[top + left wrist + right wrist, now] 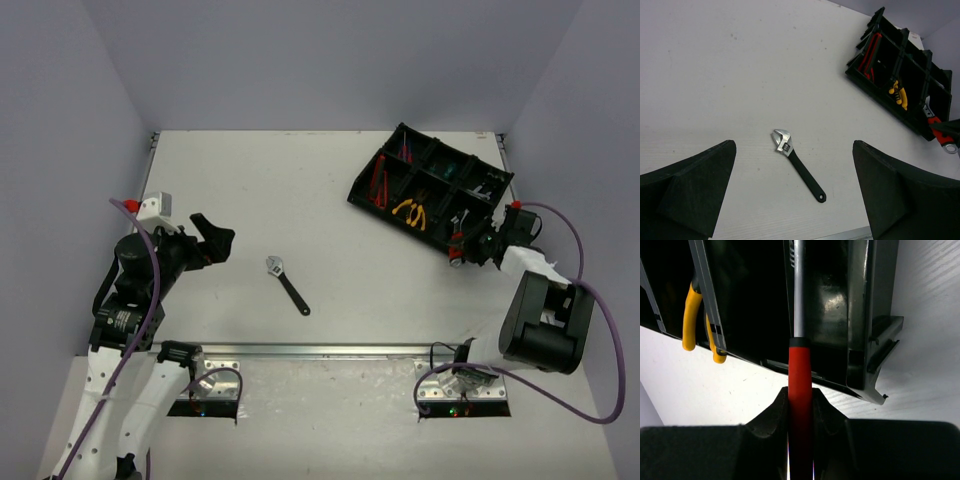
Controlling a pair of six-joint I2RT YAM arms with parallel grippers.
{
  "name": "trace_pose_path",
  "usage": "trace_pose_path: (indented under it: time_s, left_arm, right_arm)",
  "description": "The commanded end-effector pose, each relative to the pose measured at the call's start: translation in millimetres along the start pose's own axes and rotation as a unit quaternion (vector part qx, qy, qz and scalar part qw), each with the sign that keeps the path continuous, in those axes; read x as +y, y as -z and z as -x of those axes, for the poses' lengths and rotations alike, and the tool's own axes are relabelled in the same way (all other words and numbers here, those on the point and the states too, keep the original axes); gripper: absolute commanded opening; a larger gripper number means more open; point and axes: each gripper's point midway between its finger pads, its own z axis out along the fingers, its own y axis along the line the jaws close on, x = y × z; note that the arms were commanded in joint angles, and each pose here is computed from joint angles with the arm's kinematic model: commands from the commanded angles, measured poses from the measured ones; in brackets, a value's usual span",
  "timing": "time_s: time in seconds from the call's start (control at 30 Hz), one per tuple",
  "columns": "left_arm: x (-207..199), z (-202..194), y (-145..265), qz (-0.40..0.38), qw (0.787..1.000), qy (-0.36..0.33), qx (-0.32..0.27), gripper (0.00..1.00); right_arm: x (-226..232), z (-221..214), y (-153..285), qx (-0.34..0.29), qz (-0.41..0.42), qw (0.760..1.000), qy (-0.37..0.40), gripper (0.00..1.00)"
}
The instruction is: Sort the tools into containers
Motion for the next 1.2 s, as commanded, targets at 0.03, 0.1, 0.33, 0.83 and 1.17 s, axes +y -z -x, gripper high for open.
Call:
trace_pose_path:
  time_s: [0.03,0.1,0.33,0.83,1.17]
  left_arm:
    - [-9,9,-1,-0.02,1.0,-0.005,-0.019,1.0]
    - [-9,9,-1,-0.021,1.0,-0.005,-0.019,1.0]
    - [-10,9,-1,-0.024,1.0,-0.006,-0.019,1.0]
    - [-12,8,0,-0.029,0.999,-0.008,-0.018,1.0]
    - [-11,8,-1,-0.025,1.0,-0.007,-0.016,1.0]
  right_arm:
    - [9,16,-8,-0.009,0.017,1.0,0.002,0.15]
    - [12,17,-10,-0.001,0.023,1.0,-0.002,0.17]
    - [19,19,-17,0.024,0.035,0.999,-0.014,0.21]
    - [14,20,-1,0.021,-0.006,1.0,-0.014,0.44]
    - [21,37,43,-0.059,-0.038,0.997,-0.021,0.75]
